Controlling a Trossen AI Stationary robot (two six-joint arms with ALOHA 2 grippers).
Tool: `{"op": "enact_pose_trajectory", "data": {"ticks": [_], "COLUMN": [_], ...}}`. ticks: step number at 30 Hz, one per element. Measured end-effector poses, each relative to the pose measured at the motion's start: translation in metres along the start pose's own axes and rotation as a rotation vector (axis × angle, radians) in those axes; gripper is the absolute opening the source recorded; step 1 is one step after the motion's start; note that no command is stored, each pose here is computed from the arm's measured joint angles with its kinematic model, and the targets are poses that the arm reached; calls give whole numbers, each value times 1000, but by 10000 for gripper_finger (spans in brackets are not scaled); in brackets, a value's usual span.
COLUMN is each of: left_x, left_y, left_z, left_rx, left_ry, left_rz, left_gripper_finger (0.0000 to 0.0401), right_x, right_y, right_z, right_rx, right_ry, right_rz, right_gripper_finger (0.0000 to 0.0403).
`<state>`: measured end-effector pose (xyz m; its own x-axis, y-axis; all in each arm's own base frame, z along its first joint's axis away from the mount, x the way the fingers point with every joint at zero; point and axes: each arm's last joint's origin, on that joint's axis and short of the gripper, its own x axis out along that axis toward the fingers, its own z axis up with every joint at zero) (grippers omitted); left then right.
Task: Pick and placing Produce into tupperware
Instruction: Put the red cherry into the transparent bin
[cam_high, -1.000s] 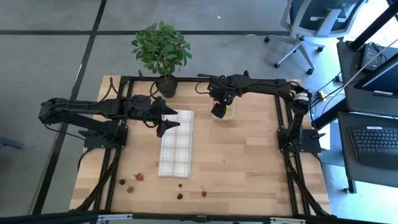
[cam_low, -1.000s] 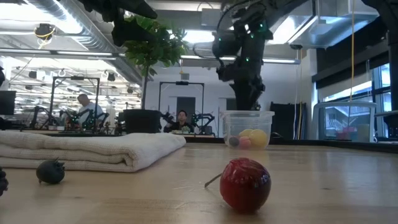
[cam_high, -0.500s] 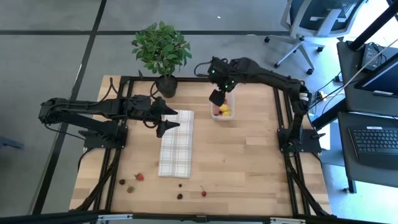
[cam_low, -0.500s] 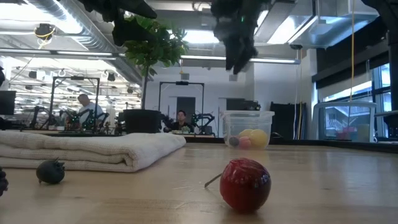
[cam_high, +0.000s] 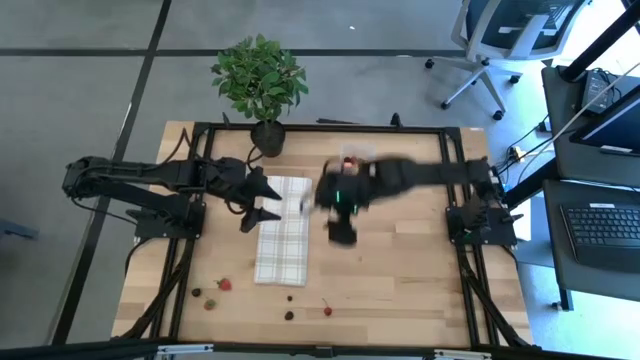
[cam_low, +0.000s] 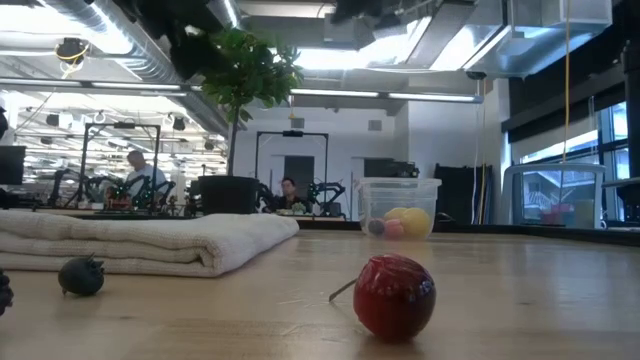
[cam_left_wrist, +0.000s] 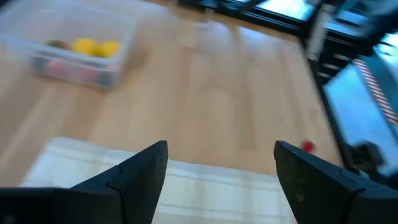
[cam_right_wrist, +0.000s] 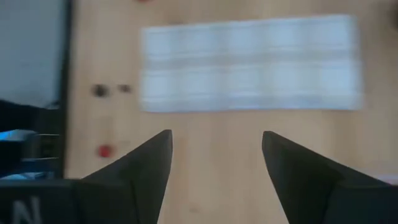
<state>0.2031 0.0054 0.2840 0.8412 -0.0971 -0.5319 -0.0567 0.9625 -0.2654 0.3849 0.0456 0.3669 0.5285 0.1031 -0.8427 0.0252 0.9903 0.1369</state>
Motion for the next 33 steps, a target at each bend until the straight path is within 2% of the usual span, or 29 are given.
{"op": "enact_pose_trajectory", "data": {"ticks": [5,10,14,20,23,27,29,33], "left_x": [1,1,1,1,1,1,1,0], "left_y": [-8,-15,-23,-31,-34,-41,-45,-51], "left_z": [-2,-2,1,2,0,-2,-3,-6], "left_rx": [24,52,107,125,119,133,142,157], "left_ry": [20,12,-39,-55,-48,-38,-34,-34], "left_rz": [-75,-110,-151,-183,-200,-228,-241,-237], "left_gripper_finger": [284,284,284,284,284,284,284,284], "right_x": [38,74,91,96,103,119,127,142], "right_y": [62,99,111,135,144,150,149,144], "right_z": [-19,-45,-57,-73,-90,-114,-125,-142], "right_rx": [-10,9,-24,-150,-212,-241,-235,-152], "right_ry": [-72,-134,-188,-213,-190,-229,-249,-287], "right_rz": [42,110,204,323,286,164,134,162], "right_gripper_finger": [244,231,217,202,199,198,198,198]}}
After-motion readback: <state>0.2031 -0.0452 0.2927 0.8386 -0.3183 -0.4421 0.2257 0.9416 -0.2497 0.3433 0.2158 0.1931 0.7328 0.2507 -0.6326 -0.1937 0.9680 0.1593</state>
